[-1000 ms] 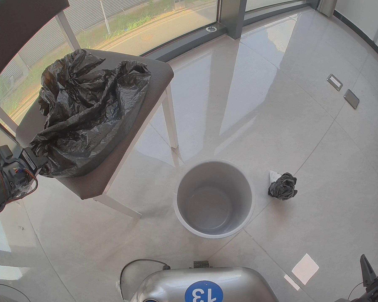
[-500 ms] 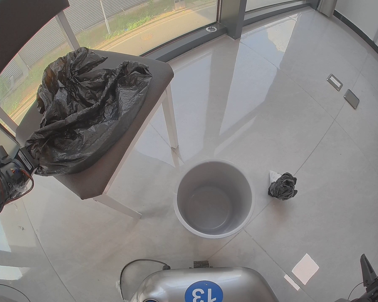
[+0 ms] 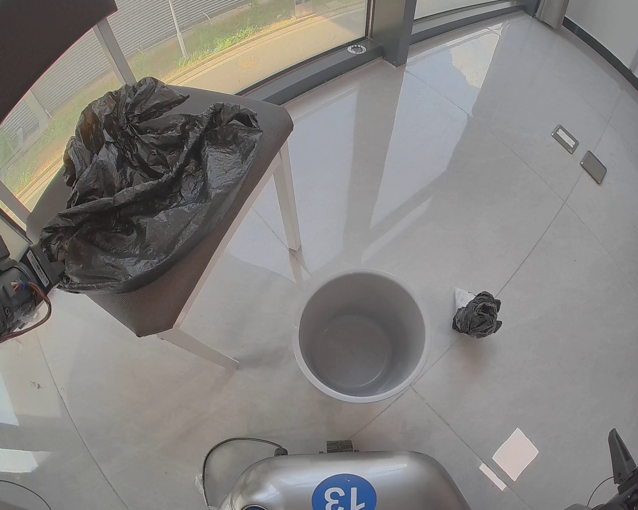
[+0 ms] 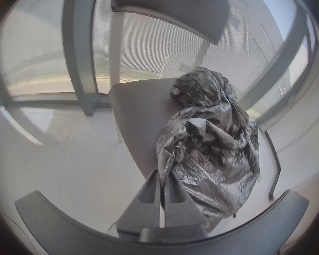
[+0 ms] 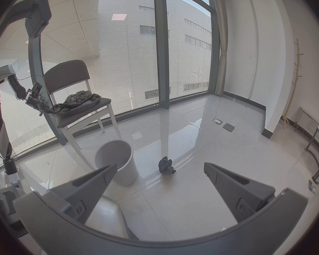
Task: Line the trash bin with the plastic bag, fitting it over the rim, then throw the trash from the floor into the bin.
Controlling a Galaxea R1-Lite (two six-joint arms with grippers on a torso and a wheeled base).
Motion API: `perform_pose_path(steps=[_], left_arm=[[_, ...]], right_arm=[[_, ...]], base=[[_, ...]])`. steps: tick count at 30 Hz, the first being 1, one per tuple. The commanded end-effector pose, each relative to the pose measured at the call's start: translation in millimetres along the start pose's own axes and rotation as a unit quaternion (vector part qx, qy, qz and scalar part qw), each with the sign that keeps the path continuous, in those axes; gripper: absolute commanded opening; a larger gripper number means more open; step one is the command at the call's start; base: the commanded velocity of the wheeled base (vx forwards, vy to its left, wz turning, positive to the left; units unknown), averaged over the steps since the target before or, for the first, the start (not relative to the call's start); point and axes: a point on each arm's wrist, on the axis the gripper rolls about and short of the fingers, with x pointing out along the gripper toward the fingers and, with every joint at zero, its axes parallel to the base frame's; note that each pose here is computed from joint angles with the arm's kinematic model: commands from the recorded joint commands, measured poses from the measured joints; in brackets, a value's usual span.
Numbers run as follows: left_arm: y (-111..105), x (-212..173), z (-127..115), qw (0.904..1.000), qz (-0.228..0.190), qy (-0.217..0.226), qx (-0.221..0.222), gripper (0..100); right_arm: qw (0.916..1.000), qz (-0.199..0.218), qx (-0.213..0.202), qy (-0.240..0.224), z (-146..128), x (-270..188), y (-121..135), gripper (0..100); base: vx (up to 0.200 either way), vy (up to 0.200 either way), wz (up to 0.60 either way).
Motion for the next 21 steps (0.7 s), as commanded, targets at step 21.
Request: perform_pose_path(steps=[21], left_arm=[[-70.8, -127.3, 23.6, 0.9345, -0.236, 0.104, 0.246, 0]], right_arm=[[0.9840, 0.168, 0.057, 0.019, 74.8, 2.7, -4.7, 100]], base=[[0.000, 0.000, 0.00]])
